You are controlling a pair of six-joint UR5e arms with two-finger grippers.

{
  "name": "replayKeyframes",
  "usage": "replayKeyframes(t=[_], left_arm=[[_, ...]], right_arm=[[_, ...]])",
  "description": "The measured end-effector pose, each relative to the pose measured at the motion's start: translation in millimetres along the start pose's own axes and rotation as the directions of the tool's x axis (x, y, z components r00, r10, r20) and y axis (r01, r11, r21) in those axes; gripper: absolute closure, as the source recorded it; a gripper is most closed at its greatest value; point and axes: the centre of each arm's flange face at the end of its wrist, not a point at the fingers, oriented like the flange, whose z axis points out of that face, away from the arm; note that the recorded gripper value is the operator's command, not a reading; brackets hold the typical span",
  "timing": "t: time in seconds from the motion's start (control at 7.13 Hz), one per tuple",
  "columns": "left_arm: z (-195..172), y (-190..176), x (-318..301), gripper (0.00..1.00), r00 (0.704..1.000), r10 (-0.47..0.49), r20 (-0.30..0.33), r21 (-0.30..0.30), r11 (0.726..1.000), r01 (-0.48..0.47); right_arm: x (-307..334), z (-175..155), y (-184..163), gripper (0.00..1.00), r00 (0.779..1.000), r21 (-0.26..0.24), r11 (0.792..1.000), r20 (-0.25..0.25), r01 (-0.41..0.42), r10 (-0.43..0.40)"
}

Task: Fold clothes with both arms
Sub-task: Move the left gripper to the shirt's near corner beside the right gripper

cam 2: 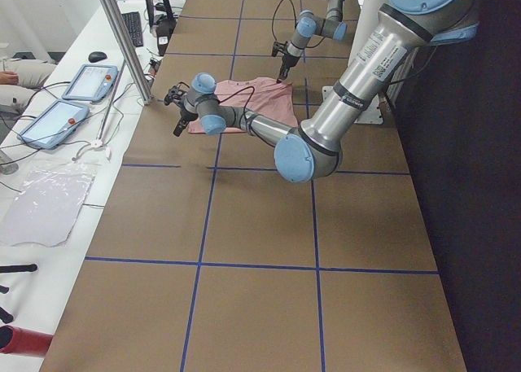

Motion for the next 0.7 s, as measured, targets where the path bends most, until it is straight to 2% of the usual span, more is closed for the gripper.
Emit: replayKeyframes(t=[0.42,0.7], left_arm=[[-18,21,35,0.00,0.997,-0.062,-0.035,-0.027,0.998,0.061],[-75,84,81,0.00,0.989,-0.132,-0.061,-0.106,0.986,0.125]], right_arm=[[-6,-8,17,0.00,1.000,-0.008,1.000,0.021,0.020,-0.020],[-10,-14,21,0.00,0.999,-0.015,1.000,0.037,0.026,-0.025]])
